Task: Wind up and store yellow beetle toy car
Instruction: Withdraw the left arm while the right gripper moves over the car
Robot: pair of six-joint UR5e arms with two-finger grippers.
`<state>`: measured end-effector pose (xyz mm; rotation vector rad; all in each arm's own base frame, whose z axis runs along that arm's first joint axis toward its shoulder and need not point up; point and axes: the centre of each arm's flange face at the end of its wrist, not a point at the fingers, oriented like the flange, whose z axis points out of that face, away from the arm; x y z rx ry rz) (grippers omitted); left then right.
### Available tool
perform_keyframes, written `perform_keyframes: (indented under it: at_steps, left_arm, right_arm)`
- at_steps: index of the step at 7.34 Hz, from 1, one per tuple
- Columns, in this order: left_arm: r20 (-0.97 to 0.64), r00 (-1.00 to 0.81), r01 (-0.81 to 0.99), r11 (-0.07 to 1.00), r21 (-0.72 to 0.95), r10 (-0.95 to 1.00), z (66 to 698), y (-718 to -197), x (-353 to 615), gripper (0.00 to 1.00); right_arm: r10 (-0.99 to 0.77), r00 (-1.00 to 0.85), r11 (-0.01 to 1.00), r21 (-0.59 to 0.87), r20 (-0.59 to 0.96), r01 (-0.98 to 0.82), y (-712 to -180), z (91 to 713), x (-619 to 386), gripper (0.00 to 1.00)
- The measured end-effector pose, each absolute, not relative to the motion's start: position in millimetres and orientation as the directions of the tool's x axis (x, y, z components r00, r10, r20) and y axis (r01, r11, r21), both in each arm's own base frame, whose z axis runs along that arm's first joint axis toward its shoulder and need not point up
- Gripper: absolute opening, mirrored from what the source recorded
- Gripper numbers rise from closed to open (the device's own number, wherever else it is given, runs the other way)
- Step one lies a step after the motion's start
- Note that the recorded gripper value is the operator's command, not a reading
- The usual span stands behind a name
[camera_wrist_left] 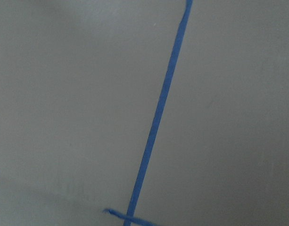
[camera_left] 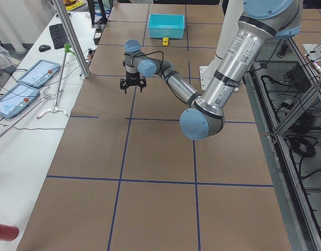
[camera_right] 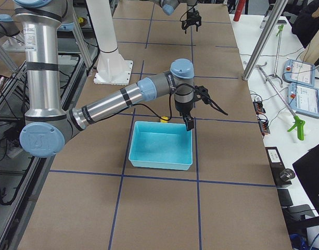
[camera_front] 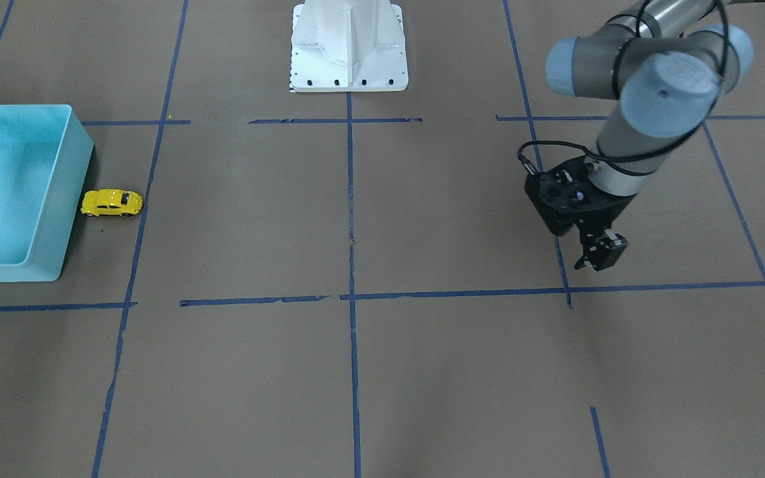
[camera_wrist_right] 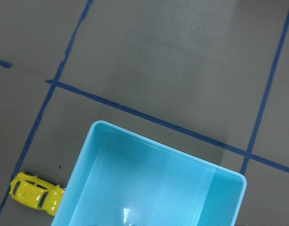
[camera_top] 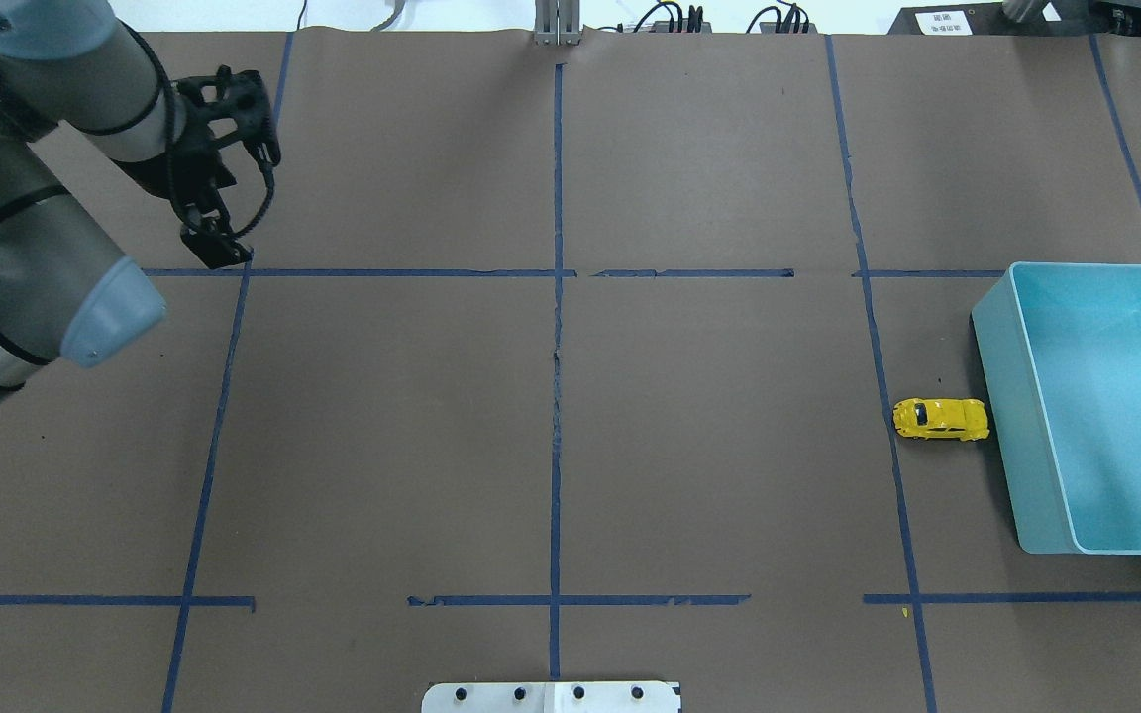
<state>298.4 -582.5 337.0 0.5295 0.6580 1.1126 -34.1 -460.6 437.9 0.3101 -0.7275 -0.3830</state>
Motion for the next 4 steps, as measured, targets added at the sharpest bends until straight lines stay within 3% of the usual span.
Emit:
perform_keyframes:
  at_steps: [2, 4]
  left_arm:
    - [-0.41, 0.338, -0.567, 0.531, 0.63, 0.847, 402, -616, 220, 1.0]
    - [-0.532, 0.422, -0.501, 0.678, 0.538, 0.734, 482, -612, 135, 1.0]
  right_arm:
    - [-0.739, 0.515, 0.667, 0.577, 0.434, 0.471, -436, 434, -57, 1.0]
    - [-0.921, 0.294, 0.386, 0.681, 0.254, 0.622, -428, 407, -124, 1.0]
